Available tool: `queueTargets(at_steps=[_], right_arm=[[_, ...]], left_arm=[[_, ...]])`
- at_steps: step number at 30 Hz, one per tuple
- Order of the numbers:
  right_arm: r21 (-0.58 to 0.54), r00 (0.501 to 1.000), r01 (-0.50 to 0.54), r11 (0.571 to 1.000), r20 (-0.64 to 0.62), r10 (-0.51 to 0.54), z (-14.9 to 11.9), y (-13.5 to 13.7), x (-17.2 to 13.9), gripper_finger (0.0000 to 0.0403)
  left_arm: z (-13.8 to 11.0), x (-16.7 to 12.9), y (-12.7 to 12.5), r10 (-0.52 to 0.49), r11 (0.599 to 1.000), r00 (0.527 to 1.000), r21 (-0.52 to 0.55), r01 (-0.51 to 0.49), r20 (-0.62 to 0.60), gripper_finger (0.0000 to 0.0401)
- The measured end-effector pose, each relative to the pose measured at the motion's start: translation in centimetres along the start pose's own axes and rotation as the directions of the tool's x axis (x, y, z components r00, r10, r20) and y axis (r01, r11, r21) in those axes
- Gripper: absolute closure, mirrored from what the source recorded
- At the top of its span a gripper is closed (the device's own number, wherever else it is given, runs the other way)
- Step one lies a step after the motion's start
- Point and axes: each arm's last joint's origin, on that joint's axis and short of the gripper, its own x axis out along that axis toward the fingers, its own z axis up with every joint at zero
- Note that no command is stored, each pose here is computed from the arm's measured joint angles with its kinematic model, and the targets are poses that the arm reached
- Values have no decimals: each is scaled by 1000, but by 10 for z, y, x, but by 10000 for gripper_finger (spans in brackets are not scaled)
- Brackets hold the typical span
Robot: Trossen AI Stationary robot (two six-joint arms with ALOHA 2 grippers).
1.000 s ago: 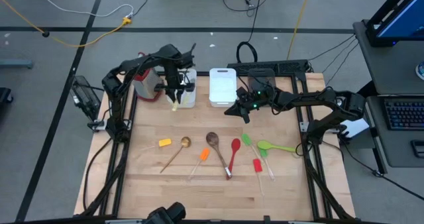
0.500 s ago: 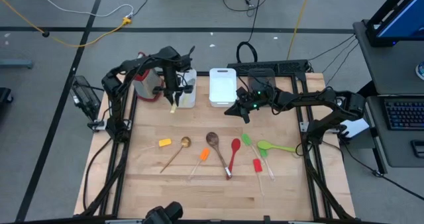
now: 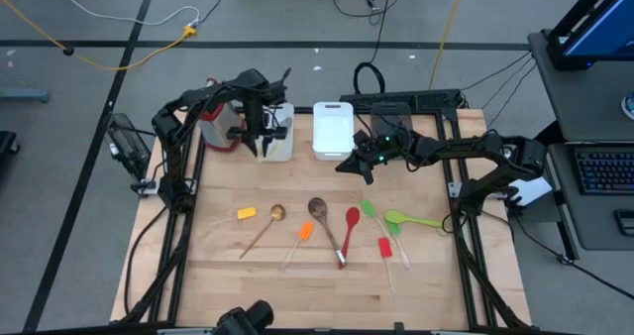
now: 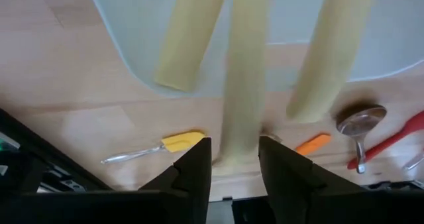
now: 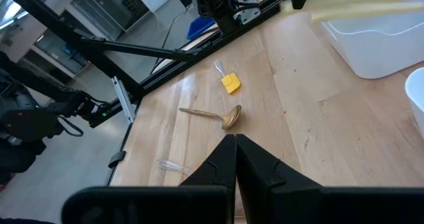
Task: Pick & Place Kitchen Items
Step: Put the yellow spatula into the black bin
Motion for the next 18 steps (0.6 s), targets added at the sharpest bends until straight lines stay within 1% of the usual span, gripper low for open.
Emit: queueTargets(at_steps=[7, 12, 14, 18], right_arm=[[1, 1000, 0, 1000, 0, 0, 0, 0, 0, 403], [1, 1000, 1, 1000, 0, -1, 0, 0, 0, 403], [1, 1000, 0, 1000, 0, 0, 0, 0, 0, 403], [1, 1000, 3, 1000, 1, -3, 0, 0, 0, 403]], left_arm=[[3, -3, 3, -19, 1000, 1000, -13, 19, -2, 269], [-1, -12, 7, -34, 999, 999, 3, 34, -2, 268], [-7, -18, 7, -56, 998, 998, 36, 55, 25, 268], [-28, -34, 10, -80, 994, 992, 85, 72, 93, 268]])
